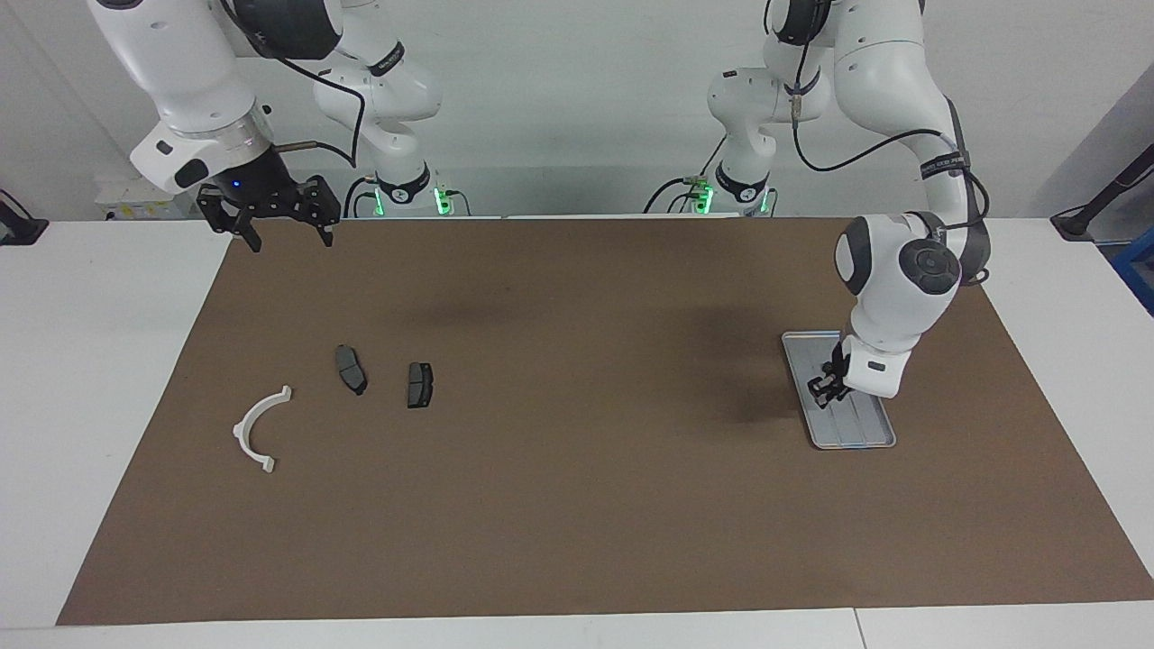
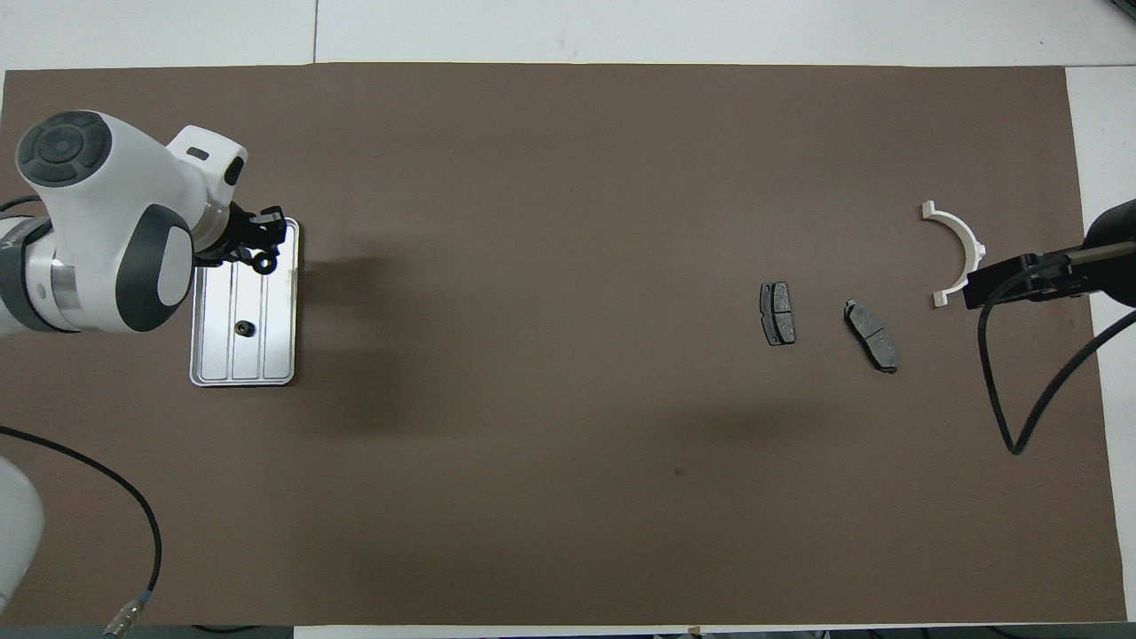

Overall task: Pick bearing gear from pile to tray
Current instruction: 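Carry the black gear over the silver tray and lower it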

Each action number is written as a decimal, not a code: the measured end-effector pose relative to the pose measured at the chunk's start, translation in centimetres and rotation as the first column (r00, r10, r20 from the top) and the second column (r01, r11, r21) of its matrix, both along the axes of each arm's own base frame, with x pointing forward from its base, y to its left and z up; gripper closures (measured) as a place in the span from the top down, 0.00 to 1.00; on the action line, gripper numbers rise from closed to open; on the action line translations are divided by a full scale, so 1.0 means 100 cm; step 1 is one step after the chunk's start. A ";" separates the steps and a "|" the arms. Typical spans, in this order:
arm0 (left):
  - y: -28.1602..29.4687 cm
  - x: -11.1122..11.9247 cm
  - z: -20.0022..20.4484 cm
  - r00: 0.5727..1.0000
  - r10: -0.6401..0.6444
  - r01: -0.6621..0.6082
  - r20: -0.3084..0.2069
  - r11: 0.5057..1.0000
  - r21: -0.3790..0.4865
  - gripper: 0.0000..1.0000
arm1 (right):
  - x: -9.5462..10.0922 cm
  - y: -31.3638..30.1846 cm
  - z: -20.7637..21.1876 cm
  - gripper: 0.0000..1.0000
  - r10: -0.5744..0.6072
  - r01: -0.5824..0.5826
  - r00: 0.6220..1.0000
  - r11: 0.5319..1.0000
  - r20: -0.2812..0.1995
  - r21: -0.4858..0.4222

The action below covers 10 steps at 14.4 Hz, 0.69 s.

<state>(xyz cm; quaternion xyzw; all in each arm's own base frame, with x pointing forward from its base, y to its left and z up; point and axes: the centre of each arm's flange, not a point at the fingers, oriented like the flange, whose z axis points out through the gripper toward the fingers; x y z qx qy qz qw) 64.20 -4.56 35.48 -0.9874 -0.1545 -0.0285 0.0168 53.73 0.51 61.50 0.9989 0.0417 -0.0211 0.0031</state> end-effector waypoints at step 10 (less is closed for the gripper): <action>0.052 -0.001 -0.055 0.996 -0.072 0.072 0.052 0.997 0.000 0.32 | 0.007 -0.001 0.007 1.00 -0.003 0.003 0.998 1.000 0.065 0.001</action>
